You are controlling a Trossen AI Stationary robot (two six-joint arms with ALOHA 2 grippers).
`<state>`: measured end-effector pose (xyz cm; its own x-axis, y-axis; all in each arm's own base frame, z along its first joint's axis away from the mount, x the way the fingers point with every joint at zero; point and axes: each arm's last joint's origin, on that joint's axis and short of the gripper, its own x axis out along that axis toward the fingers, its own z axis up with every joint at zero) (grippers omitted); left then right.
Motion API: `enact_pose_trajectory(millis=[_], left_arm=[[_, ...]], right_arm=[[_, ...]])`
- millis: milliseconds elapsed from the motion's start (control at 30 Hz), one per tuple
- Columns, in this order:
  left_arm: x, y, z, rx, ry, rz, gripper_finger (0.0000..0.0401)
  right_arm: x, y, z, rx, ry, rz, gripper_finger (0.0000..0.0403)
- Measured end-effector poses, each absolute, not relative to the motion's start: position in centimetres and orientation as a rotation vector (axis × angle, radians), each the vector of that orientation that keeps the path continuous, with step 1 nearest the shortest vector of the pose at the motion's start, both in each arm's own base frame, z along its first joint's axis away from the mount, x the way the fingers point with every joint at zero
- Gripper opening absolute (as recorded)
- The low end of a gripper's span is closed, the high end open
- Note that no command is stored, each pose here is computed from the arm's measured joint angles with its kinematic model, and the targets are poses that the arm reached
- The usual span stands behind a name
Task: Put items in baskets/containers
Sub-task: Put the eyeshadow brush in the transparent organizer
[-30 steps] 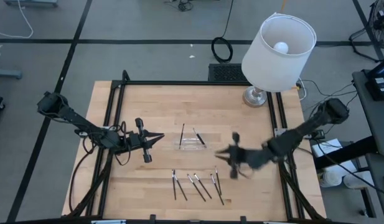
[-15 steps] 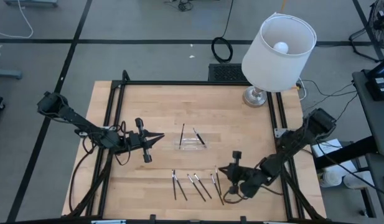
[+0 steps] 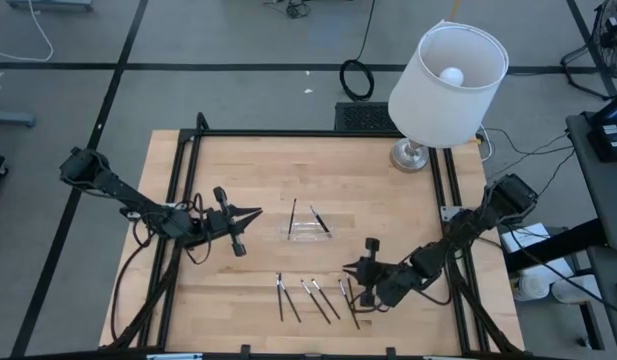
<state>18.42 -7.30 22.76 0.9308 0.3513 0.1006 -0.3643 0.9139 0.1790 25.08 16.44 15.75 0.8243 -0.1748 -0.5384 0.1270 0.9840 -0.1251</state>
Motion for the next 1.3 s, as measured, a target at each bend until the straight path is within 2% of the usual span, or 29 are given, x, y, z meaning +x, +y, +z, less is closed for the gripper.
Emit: enact_pose_trajectory(millis=[367, 500, 867, 1033, 1300], left_arm=[[18.4, -7.3, 22.9, 0.203, -0.075, 0.371, 0.0035], [18.4, -7.3, 22.9, 0.205, -0.074, 0.371, 0.0035], [18.4, -7.4, 22.8, 0.196, -0.074, 0.362, 0.0035], [18.4, -7.4, 22.8, 0.206, -0.072, 0.363, 0.0035], [18.4, -7.4, 22.8, 0.177, -0.078, 0.362, 0.0035]], right_arm=[[25.4, 16.6, 16.3, -0.12, 0.51, -0.17, 0.0141], [25.6, 16.8, 16.6, -0.112, 0.49, -0.127, 0.0165], [25.7, 17.4, 16.6, -0.026, 0.526, 0.032, 0.0168], [25.4, 17.6, 17.1, 0.097, 0.55, 0.008, 0.0165], [24.3, 22.5, 19.9, 0.212, 0.644, 0.082, 0.0164]])
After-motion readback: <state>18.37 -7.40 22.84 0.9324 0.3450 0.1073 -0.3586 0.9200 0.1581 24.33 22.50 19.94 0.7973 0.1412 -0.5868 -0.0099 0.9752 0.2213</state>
